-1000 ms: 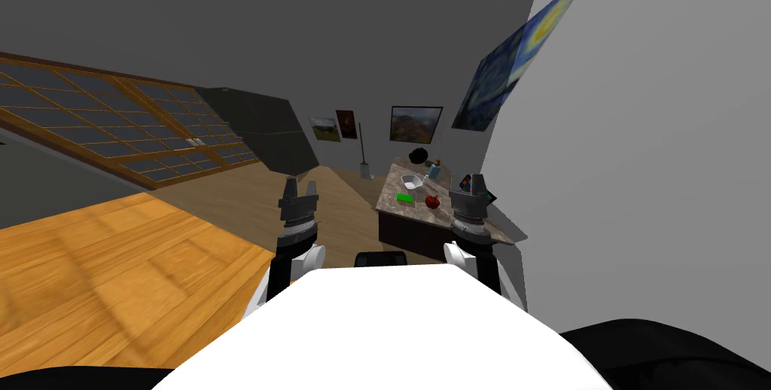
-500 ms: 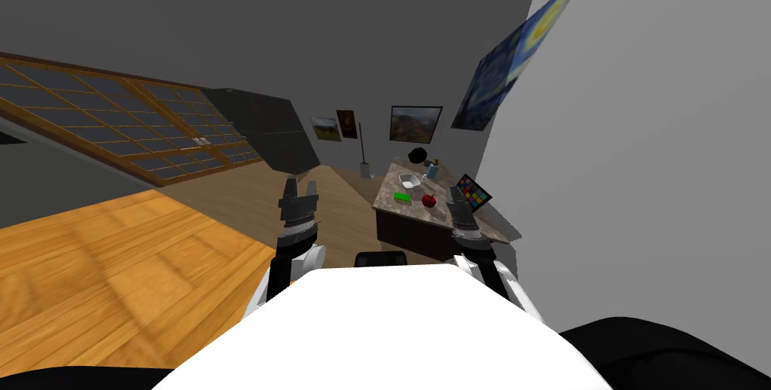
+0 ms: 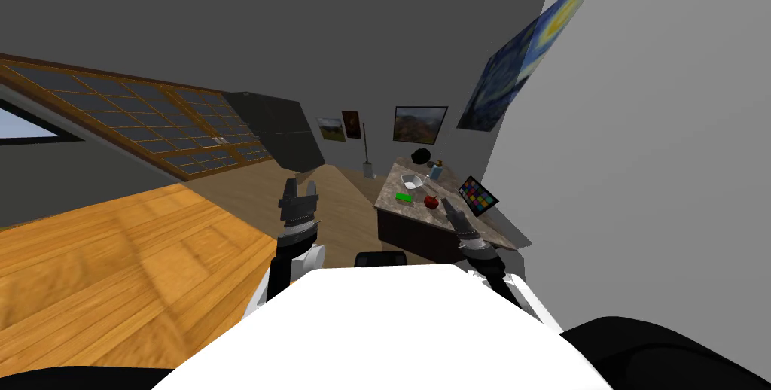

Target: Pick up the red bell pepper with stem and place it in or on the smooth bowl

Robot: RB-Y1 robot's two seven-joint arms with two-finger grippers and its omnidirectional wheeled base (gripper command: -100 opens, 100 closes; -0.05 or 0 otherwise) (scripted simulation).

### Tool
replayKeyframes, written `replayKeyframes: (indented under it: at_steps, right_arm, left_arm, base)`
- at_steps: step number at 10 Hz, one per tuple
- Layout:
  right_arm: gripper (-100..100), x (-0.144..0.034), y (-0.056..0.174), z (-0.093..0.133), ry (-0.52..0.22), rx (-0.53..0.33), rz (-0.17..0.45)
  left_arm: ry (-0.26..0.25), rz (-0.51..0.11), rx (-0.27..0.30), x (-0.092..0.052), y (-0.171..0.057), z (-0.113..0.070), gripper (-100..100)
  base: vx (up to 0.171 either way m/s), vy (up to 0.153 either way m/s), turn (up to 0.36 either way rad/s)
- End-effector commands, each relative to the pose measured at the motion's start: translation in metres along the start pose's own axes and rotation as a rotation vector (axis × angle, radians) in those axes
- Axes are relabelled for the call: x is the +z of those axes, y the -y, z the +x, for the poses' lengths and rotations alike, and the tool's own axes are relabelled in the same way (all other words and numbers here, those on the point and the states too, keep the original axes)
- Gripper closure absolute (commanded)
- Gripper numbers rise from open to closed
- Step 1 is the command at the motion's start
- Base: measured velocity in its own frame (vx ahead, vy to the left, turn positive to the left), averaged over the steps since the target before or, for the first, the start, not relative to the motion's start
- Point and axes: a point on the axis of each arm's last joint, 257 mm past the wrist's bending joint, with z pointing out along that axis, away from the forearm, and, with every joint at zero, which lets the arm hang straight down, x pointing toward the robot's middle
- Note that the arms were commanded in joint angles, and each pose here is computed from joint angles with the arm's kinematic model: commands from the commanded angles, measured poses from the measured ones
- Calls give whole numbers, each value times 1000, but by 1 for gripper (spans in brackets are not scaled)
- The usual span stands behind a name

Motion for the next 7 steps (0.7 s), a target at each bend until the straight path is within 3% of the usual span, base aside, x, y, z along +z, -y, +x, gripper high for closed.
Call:
replayKeyframes:
  at_steps: [1, 2, 3, 5, 6, 7]
  right_arm:
    - [-100, -16, 19, 10, -85, -94, 37]
    - [-100, -32, 36, 17, -146, -162, 71]
    - [-100, -32, 36, 19, -161, -175, 64]
    - [-100, -66, 67, 28, -295, -315, 110]
    - [-100, -69, 70, 32, -321, -334, 108]
    - [-100, -90, 87, 35, -397, -403, 126]
  left_arm:
    - [0, 0, 0, 0, 0, 0, 0]
    - [0, 0, 0, 0, 0, 0, 0]
    - [0, 0, 0, 0, 0, 0, 0]
    - [0, 0, 0, 0, 0, 0, 0]
    - [0, 0, 0, 0, 0, 0, 0]
    - [0, 0, 0, 0, 0, 0, 0]
  base:
    - [-57, -35, 185]
    - [-66, -40, 234]
    - [-40, -25, 94]
    - [-8, -12, 229]
    - [7, -19, 112]
    - [9, -16, 171]
